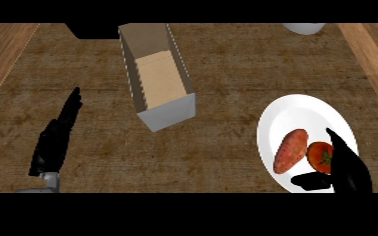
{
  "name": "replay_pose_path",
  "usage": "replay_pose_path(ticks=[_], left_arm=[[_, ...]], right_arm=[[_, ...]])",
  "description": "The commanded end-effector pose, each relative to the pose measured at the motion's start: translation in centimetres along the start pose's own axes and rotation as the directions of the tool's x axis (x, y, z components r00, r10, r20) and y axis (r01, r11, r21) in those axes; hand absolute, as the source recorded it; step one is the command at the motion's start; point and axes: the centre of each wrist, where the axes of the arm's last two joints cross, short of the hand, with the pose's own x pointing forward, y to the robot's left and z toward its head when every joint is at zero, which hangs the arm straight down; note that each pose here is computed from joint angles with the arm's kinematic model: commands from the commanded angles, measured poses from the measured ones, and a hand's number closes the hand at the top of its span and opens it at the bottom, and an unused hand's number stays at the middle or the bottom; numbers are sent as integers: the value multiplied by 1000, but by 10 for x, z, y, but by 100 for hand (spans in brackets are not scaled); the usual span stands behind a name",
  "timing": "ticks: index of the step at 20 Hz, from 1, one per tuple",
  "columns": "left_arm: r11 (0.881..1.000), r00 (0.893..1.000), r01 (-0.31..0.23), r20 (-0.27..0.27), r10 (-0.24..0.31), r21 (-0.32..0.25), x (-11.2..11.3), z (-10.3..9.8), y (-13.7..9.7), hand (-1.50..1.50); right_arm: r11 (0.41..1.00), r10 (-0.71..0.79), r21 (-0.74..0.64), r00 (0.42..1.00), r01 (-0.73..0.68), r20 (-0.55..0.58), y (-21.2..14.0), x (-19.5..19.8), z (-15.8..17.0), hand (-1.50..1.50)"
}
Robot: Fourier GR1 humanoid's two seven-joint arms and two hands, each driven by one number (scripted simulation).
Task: Pick the tomato from the plate and place it in the cardboard box
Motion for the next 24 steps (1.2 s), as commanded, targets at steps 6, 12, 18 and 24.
replay_pose_path(ticks=[6, 12, 18, 24], left_arm=[[1000, 1000, 11, -9, -11, -1, 0, 0, -6, 0], [1000, 1000, -4, -4, 4, -4, 9, -14, -6, 0], [999, 1000, 6, 18, -6, -35, 8, -4, 2, 0], [1000, 1000, -2, 9, 2, -1, 3, -1, 16, 0]], right_arm=[[975, 103, -197, 995, -98, 16, 4, -2, -8, 150], [952, 130, -283, 991, -115, 36, -5, -2, 0, 150], [944, 331, -107, 896, -313, 295, 46, 89, 56, 150], [929, 358, -214, 883, -303, 304, 28, 117, 81, 150]])
